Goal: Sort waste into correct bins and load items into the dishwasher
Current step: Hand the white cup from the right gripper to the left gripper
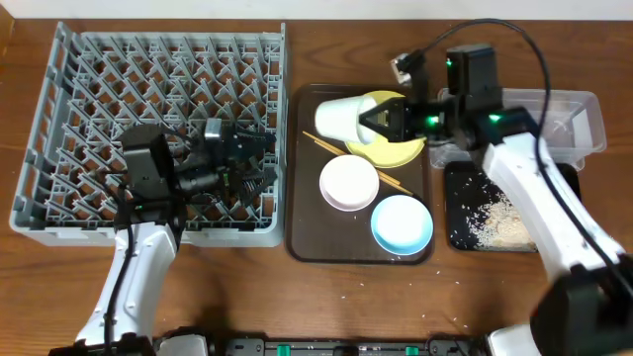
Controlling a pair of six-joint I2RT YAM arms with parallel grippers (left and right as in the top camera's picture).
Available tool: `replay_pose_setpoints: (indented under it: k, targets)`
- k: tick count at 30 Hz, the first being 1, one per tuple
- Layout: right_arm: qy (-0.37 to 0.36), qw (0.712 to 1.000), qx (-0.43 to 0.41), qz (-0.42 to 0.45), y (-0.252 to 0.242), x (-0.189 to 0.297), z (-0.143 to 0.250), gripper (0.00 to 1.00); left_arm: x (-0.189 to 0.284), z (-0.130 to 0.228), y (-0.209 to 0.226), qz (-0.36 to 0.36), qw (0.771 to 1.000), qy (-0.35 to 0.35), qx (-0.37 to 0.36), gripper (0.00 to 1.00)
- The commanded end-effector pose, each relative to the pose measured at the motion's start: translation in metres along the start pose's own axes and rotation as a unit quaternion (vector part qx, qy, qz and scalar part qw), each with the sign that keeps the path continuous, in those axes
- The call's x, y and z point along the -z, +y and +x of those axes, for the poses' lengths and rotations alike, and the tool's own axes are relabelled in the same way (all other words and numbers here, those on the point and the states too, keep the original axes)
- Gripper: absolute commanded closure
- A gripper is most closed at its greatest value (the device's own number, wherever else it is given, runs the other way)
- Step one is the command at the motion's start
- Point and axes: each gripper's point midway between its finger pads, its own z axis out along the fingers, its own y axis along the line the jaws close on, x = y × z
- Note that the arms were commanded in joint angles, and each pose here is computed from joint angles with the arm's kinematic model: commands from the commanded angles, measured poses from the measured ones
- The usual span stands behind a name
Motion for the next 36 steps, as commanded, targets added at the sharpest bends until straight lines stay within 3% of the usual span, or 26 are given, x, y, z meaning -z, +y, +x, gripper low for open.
replay_pose_setpoints:
  k: [1, 5, 8, 15, 24, 36]
  targets:
    - [0.037, 0.989, 0.016, -0.139, 0.020, -0.017, 0.007, 0.99, 0.004, 0.027, -0.015, 0.025, 0.996, 0.084, 0.024, 0.10]
    - [0.078, 0.971, 0.024, -0.224, 0.029, -0.041, 0.024, 0.99, 0.005, 0.032, -0.019, 0.040, 0.992, 0.097, -0.073, 0.11]
    - [0.103, 0.951, 0.047, -0.288, 0.046, -0.052, 0.037, 0.99, 0.005, 0.032, -0.019, 0.046, 0.985, 0.094, -0.134, 0.01]
    - [0.123, 0.933, 0.084, -0.328, 0.072, -0.066, 0.049, 0.99, 0.006, 0.035, -0.020, 0.056, 0.974, 0.100, -0.195, 0.02]
    - [0.155, 0.922, 0.086, -0.345, 0.082, -0.092, 0.072, 0.99, 0.006, 0.035, -0.020, 0.056, 0.974, 0.100, -0.198, 0.02]
    - [0.142, 0.926, 0.089, -0.339, 0.080, -0.100, 0.062, 0.99, 0.006, 0.035, -0.020, 0.056, 0.974, 0.100, -0.197, 0.01]
